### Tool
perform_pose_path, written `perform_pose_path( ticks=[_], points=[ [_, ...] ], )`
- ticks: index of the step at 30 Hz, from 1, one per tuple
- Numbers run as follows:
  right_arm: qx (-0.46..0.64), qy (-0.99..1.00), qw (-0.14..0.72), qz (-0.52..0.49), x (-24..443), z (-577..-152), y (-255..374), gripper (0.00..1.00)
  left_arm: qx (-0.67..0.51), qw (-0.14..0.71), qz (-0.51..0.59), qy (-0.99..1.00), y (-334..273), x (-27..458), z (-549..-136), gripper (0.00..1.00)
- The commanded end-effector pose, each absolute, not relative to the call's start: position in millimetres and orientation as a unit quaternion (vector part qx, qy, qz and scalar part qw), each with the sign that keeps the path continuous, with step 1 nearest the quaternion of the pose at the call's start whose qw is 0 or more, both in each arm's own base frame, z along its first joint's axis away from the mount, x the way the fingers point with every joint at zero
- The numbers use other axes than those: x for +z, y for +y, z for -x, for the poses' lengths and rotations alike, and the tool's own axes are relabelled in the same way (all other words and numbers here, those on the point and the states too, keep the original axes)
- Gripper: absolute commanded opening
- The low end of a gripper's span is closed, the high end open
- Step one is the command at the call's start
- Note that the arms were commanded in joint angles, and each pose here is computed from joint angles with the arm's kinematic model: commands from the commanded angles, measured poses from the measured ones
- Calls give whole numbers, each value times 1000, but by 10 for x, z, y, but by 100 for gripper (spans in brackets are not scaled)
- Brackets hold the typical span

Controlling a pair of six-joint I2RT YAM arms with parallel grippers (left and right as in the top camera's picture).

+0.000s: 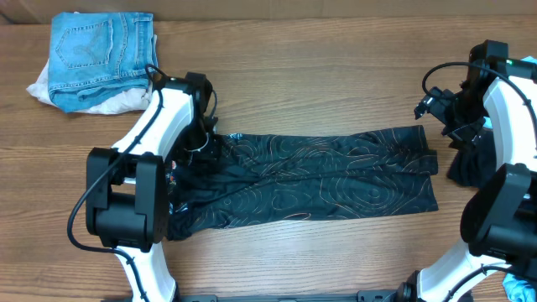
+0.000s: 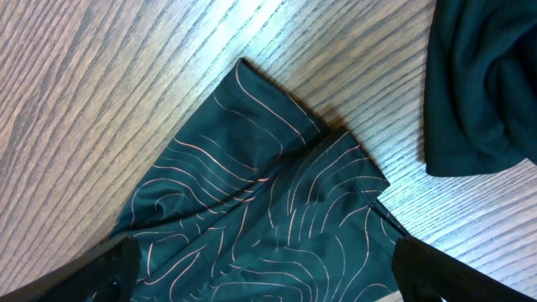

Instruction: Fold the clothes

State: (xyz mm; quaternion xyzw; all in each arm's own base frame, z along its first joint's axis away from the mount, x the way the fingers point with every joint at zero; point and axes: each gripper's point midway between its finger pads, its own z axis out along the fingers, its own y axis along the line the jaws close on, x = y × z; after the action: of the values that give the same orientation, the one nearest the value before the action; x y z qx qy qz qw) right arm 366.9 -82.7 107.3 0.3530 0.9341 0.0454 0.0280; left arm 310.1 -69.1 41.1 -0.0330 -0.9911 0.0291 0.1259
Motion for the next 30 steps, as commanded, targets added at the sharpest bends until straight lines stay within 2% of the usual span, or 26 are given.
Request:
perform_pose_path(
  ticks=[1, 8, 16, 21, 23, 24, 26, 28, 30],
  points=[
    [50, 935, 43, -349, 1182, -3678, -801, 100, 25, 130, -16, -991, -701, 601, -3144, 4],
    [49, 935, 35, -349, 1178, -3637, -789, 100, -30, 202, -38, -978, -518, 781, -2799, 4],
    [50, 935, 34, -349, 1179, -3636, -784, 100, -29, 243, -35, -969, -553, 862, -2606, 4],
    [50, 935, 34, -349, 1179, -3635, -783, 100, -21, 266, -24, -964, -682, 860, -2479, 9],
    [50, 935, 34, -349, 1179, -3634, -783, 100, -24, 275, -12, -961, -741, 836, -2405, 15],
    [50, 935, 33, -349, 1178, -3631, -782, 100, -28, 281, -6, -959, -762, 825, -2364, 22],
    [50, 935, 32, -349, 1178, -3627, -781, 100, -39, 293, 7, -955, -789, 794, -2270, 45],
    [50, 935, 30, -349, 1177, -3616, -778, 100, -60, 297, 22, -953, -767, 768, -2220, 47],
    [50, 935, 25, -350, 1176, -3592, -772, 100, -89, 287, 31, -953, -699, 749, -2245, 44]
  ],
)
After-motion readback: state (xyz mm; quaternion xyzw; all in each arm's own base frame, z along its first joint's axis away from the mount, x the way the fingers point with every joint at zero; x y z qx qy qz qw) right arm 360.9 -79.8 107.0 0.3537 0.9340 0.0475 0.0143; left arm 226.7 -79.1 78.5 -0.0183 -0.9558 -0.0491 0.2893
